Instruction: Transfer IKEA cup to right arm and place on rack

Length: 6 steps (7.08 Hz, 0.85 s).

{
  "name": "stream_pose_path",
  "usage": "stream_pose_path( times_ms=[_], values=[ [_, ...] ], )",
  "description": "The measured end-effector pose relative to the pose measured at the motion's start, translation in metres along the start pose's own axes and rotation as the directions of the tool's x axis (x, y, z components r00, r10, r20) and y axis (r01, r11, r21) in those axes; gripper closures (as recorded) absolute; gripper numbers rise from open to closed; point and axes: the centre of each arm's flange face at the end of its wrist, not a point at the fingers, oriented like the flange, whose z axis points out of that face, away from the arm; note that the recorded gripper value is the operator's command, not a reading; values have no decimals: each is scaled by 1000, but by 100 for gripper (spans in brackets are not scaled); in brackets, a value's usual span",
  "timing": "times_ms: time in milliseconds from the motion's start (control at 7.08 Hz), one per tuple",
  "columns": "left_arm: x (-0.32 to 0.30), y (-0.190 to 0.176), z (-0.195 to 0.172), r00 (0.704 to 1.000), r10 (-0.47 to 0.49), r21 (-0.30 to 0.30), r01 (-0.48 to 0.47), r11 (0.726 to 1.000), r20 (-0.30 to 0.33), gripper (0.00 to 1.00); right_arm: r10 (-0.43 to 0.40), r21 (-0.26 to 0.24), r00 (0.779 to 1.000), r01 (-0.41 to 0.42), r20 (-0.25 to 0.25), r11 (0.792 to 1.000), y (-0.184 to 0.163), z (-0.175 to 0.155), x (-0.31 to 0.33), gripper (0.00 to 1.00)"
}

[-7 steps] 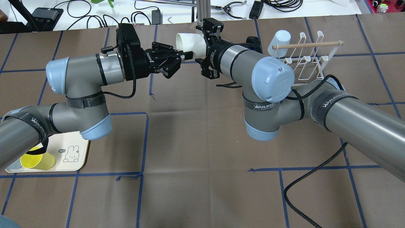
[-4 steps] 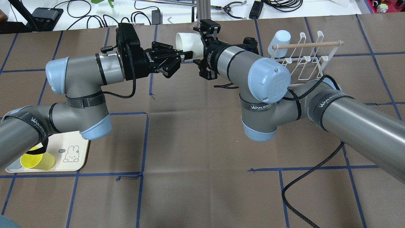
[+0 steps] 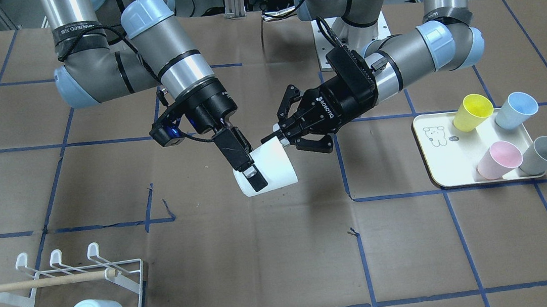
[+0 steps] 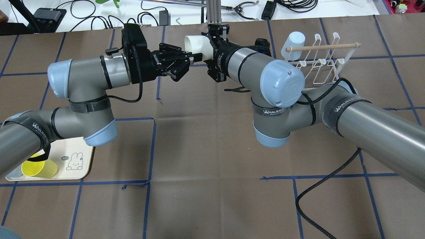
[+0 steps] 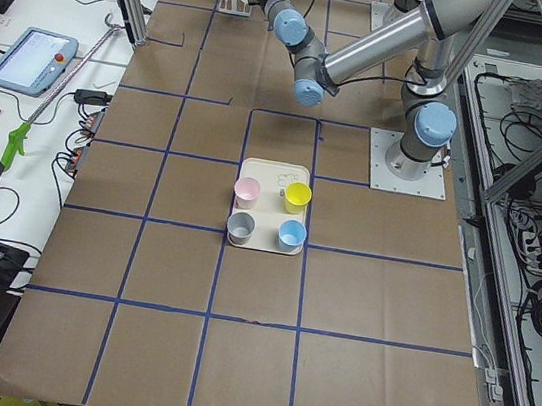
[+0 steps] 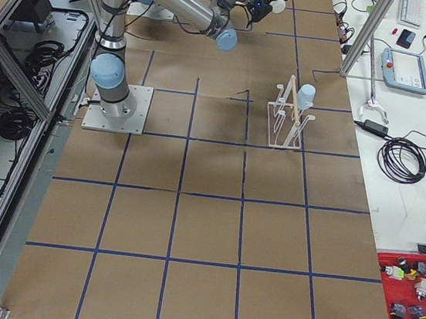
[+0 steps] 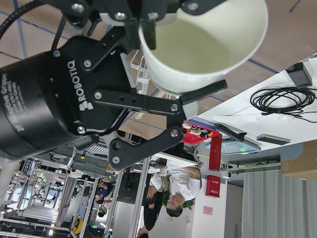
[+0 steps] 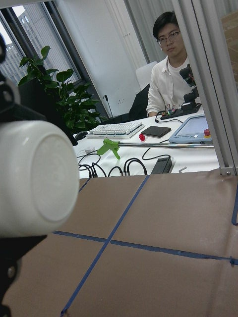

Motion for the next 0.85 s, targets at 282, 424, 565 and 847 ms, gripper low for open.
stream_pose_path(
  times_ms=[282, 424, 565, 847],
  values=[
    [-1, -1, -1, 1000, 0, -1, 0, 1000, 5, 24, 0, -1, 1000, 0, 0, 1000, 0, 0, 0, 49],
    [-1, -2, -1, 1000, -4, -1, 4, 1000, 7, 11, 0, 0, 1000, 0, 0, 1000, 0, 0, 0, 49],
    [-1, -2, -1, 1000, -8, -1, 8, 1000, 8, 2, 0, 1, 1000, 0, -1, 1000, 0, 0, 0, 49],
    [-3, -3, -4, 1000, -14, 2, 14, 1000, 14, 1, -3, 7, 1000, 3, 1, 1000, -2, 1, 0, 53]
  ],
)
